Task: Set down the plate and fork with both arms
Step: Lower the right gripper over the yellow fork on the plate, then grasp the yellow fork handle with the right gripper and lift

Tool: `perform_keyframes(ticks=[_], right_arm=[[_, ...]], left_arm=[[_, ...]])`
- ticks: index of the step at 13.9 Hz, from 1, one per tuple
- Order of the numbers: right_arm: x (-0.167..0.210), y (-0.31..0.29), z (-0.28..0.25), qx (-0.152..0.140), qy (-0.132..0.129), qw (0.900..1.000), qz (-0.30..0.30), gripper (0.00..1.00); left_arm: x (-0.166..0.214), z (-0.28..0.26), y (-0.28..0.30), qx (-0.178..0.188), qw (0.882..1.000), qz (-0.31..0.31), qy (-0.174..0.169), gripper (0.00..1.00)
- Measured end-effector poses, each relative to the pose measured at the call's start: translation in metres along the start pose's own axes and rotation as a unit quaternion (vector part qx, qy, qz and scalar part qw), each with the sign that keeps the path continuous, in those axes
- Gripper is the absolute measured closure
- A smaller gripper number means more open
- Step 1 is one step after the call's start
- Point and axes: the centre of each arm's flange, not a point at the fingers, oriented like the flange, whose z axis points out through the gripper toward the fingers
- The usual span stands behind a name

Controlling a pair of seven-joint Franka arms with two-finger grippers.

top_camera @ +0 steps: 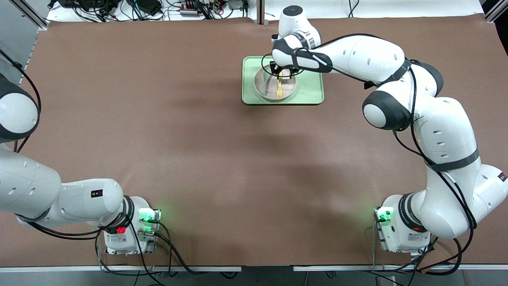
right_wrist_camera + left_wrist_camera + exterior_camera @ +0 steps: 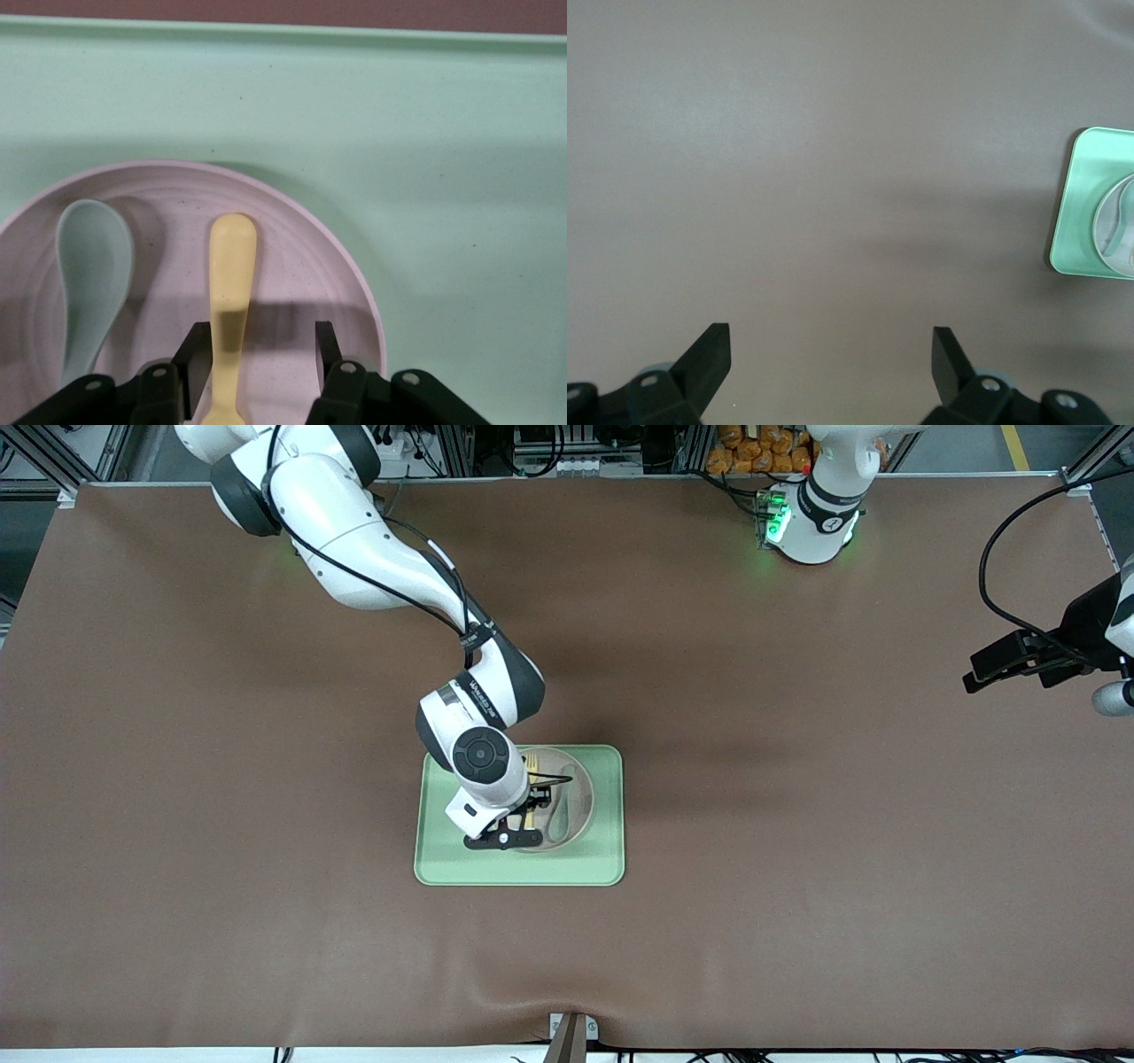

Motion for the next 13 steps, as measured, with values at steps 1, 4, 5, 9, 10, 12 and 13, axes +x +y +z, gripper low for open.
perform_keyframes(ticks=[1,4,5,9,10,12,13], right_arm=[[0.0,0.0,0.0,0.0,0.0,1.0,0.0,0.45],[-0.002,-0.001,0.003,0.0,-0.001,1.0,0.0,0.46],[-0.002,-0.001,0.005,0.001,0.002,1.0,-0.001,0.46],[-0.006,-0.002,0.013,0.003,0.003,1.0,0.001,0.46],[-0.007,-0.004,0.014,0.003,0.002,1.0,0.0,0.47],[-0.009,-0.006,0.014,0.003,0.002,1.0,0.0,0.59],[-0.009,-0.006,0.015,0.003,0.002,1.0,0.0,0.59]], left_arm=[[0.0,0.0,0.0,0.0,1.0,0.0,0.0,0.0],[0.0,0.001,0.0,0.0,1.0,0.0,-0.001,0.0],[0.0,0.001,0.0,0.0,1.0,0.0,-0.001,0.0],[-0.001,0.001,-0.003,0.001,1.0,-0.002,-0.005,0.0],[-0.001,0.0,-0.004,0.001,1.0,-0.004,-0.005,0.0],[-0.001,-0.001,-0.006,0.001,1.0,-0.005,-0.003,0.0],[-0.002,-0.002,-0.006,0.001,1.0,-0.006,-0.003,0.0]])
